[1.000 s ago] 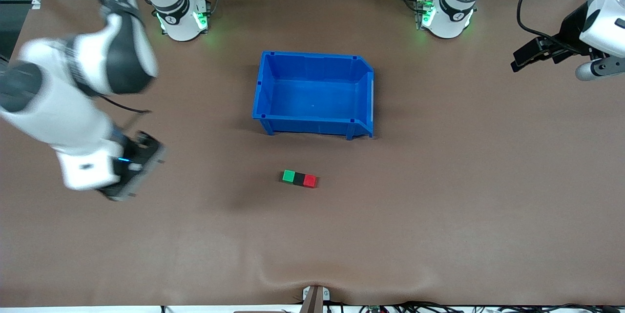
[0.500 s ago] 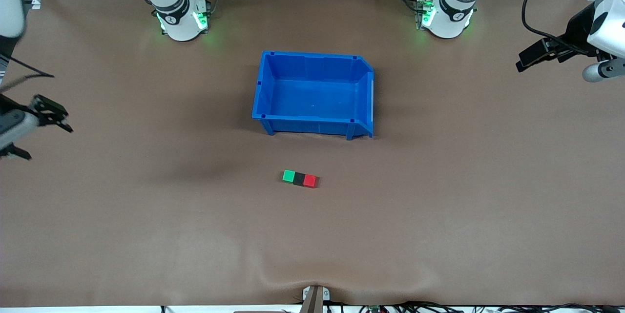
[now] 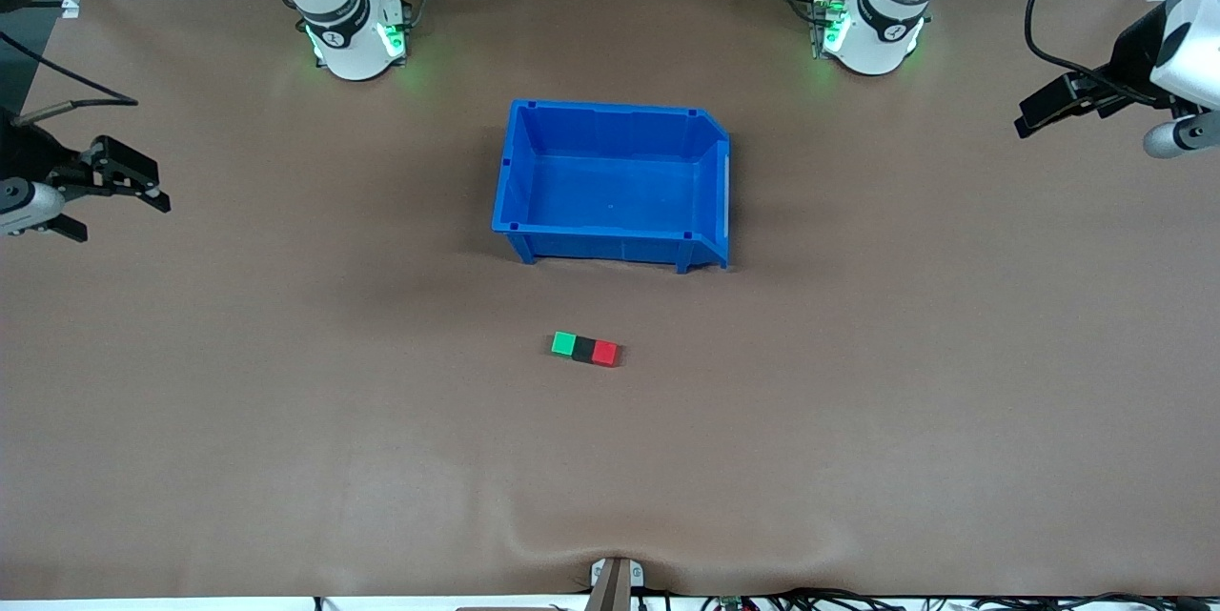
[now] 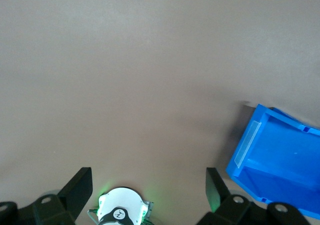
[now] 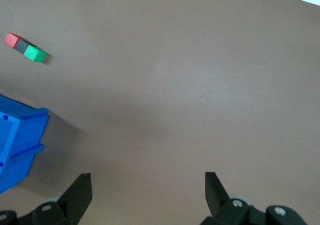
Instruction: Attach green and red cubes to black cube
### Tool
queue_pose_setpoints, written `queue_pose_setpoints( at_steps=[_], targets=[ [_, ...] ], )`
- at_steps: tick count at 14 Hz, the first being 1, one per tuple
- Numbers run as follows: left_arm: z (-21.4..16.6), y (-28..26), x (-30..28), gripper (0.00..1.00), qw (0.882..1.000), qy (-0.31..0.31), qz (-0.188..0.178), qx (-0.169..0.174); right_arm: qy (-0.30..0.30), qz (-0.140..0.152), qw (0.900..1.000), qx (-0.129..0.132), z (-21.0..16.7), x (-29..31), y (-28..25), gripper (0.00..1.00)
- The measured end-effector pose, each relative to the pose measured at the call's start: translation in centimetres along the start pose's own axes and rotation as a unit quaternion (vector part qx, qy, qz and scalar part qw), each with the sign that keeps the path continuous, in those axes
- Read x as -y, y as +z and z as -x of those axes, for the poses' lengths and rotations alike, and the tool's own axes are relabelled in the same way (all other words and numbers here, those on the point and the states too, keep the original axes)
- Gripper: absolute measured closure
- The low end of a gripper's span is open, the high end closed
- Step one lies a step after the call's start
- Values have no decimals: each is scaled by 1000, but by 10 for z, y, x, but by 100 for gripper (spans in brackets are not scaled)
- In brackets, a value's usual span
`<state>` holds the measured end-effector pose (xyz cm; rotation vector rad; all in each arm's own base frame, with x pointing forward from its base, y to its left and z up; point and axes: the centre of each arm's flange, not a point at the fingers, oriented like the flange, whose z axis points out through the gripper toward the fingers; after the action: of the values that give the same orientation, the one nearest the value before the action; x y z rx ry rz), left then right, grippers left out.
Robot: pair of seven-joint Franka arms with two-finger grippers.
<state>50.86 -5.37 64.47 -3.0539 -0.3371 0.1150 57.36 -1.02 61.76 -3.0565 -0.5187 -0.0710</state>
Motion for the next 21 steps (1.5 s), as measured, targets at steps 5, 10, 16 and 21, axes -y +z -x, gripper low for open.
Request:
queue_pose_setpoints(
  at_steps=[5,10,16,21],
  targets=[
    [12,-10,-8,0,1000,12,-3,-12,86,46,995,13,9,-7,-8,0],
    [12,-10,-6,0,999,50,-3,-12,163,38,986,11,19,6,-23,0],
    [11,-8,-4,0,998,63,-3,-11,193,-4,981,3,32,-4,-27,0],
    [11,-4,-4,0,998,63,-4,-7,219,-10,975,32,36,7,-24,0]
  ],
)
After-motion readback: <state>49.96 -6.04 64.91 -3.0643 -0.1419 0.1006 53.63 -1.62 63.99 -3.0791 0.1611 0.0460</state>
